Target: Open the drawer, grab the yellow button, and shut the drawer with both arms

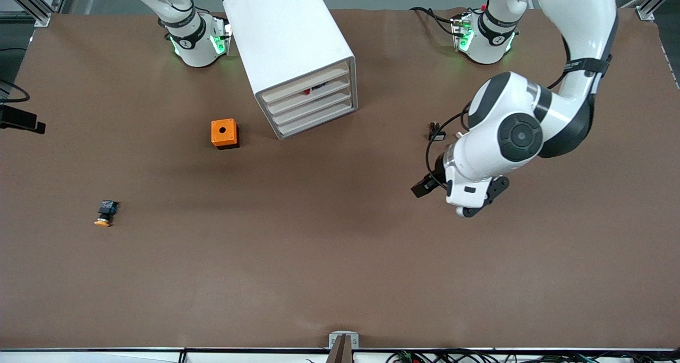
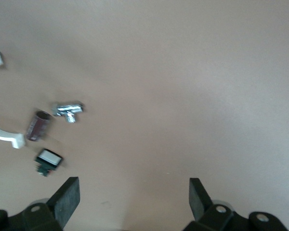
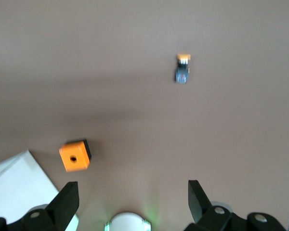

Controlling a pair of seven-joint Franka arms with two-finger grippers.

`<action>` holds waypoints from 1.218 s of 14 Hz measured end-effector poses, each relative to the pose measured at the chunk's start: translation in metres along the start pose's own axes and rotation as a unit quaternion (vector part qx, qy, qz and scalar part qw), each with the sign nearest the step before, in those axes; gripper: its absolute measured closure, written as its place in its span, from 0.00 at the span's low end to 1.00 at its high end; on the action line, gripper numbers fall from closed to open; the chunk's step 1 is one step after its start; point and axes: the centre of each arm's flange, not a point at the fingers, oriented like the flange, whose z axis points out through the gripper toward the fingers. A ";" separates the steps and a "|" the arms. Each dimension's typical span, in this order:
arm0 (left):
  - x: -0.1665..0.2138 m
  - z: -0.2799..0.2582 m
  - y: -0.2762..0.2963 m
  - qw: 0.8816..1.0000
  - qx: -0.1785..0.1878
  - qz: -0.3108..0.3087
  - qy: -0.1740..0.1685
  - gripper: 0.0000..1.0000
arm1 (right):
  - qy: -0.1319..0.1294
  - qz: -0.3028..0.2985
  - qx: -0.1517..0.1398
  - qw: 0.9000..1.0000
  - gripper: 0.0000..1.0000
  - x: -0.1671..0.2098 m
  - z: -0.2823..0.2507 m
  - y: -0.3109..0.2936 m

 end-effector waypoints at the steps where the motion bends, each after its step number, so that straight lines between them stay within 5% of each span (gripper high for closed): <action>1: 0.002 -0.012 -0.009 1.000 0.009 0.019 0.004 0.00 | 0.010 -0.001 -0.001 1.000 0.00 0.003 -0.001 -0.001; 5: 0.012 -0.049 -0.048 0.995 0.053 0.085 0.010 0.00 | -0.001 0.002 0.001 1.000 0.00 -0.006 -0.004 0.002; 17: 0.055 -0.087 -0.114 0.974 0.092 0.204 0.024 0.00 | -0.027 -0.001 0.011 1.000 0.00 -0.034 -0.016 0.002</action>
